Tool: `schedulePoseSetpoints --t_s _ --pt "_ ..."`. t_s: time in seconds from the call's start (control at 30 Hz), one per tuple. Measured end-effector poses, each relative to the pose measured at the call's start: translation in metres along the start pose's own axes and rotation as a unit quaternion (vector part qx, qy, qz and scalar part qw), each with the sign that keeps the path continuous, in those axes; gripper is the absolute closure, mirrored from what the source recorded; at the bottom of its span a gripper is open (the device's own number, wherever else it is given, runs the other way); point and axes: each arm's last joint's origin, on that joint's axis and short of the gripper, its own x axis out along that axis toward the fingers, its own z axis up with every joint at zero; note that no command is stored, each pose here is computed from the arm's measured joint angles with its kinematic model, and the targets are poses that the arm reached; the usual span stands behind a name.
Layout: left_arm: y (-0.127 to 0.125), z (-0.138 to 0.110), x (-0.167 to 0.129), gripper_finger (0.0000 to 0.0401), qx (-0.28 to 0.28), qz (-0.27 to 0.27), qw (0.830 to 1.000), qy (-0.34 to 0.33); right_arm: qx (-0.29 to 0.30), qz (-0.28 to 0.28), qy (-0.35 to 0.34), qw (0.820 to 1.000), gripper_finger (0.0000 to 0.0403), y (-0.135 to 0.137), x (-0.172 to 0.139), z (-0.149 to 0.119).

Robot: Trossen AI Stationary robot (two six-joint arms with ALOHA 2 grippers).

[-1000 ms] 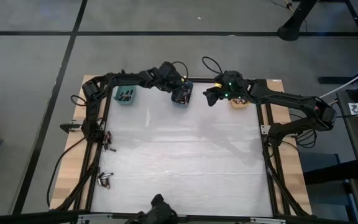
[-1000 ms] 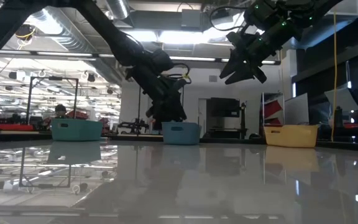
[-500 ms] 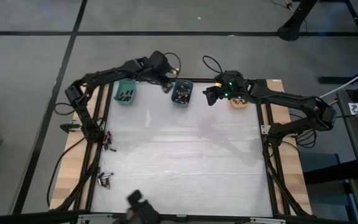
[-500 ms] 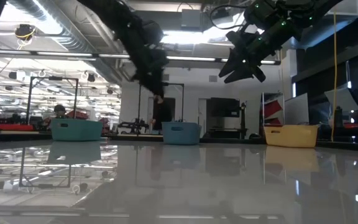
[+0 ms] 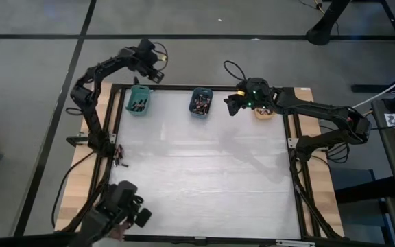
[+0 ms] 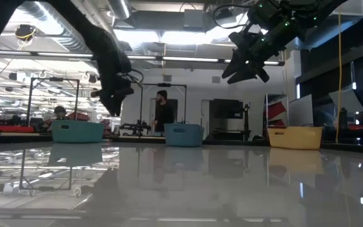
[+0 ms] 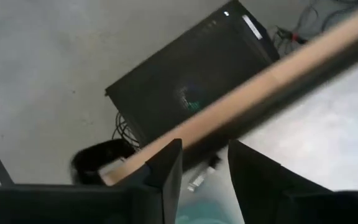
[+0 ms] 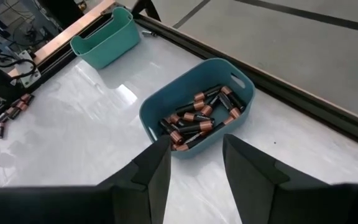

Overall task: Sort batteries
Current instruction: Put the silver battery into the yellow bin

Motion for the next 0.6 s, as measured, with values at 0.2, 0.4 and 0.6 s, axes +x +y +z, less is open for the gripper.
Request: schedulePoseSetpoints --t_s 0.2,0.4,0.6 --pt "0.014 -0.006 0.014 0.0325 -0.040 0.001 0.999 0.032 0.012 0.009 0.004 1.000 0.0256 0.001 0.000 0.000" --pt "0.016 -0.019 0.027 0.0383 -0.067 -0.003 0.992 0.107 0.010 0.011 0.005 1.000 0.0256 0.004 0.000 -0.002" --pt "0.015 -0.030 0.034 0.0396 -0.058 -0.010 0.983 0.172 0.010 0.011 0.005 1.000 0.0256 0.004 0.000 -0.002"
